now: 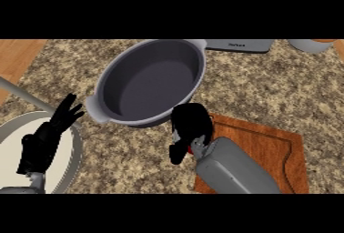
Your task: Pick the can from the cutting board and place it in the pot
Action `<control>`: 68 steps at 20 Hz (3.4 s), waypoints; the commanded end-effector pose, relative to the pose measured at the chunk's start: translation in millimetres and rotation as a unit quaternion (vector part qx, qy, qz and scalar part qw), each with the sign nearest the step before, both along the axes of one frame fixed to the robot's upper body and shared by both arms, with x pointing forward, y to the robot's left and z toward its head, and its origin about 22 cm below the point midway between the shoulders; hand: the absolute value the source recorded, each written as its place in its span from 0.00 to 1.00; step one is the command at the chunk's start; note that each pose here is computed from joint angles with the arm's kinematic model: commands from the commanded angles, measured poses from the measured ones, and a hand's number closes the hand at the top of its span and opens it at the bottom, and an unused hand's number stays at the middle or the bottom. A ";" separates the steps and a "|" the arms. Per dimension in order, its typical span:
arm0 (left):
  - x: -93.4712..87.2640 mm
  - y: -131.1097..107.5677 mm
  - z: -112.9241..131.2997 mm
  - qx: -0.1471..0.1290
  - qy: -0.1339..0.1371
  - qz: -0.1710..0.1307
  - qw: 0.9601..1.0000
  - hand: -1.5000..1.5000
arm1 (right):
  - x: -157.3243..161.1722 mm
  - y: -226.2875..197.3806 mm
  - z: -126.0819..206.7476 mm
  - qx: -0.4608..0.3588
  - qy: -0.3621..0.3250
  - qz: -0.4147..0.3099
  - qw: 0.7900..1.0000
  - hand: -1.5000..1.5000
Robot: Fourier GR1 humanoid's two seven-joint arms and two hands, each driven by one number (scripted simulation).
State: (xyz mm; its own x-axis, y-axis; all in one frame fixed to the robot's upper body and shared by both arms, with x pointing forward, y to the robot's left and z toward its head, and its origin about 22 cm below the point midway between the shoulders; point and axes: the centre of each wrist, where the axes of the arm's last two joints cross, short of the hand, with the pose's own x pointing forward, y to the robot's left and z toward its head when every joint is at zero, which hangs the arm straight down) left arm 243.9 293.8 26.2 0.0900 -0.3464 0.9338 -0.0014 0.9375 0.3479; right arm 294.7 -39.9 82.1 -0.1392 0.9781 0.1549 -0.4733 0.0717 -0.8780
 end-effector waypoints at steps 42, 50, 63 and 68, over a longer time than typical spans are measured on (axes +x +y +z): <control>-0.9 13.2 13.1 0.017 0.008 0.040 0.999 0.50 | 101.9 69.9 103.6 0.109 -0.389 -0.218 0.888 1.00; 9.6 16.4 17.2 0.010 0.011 0.044 0.999 0.50 | 126.9 44.5 81.7 0.127 -0.351 -0.232 0.898 1.00; 6.4 8.9 6.2 0.016 0.005 0.032 0.999 0.50 | 134.6 28.1 67.7 0.266 -0.369 -0.225 0.862 0.00; 5.7 3.8 4.4 0.021 0.004 0.041 0.999 0.50 | 129.3 37.3 100.0 0.402 -0.437 -0.241 0.768 0.00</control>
State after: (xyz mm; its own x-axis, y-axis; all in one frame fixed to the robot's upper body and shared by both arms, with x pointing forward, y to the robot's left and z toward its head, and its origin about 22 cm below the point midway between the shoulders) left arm 243.9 289.5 35.6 0.0843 -0.3537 0.9316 -0.0199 0.9341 0.3564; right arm 427.7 -4.8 172.4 -0.0950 0.7032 0.7046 0.4462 0.6628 -0.6013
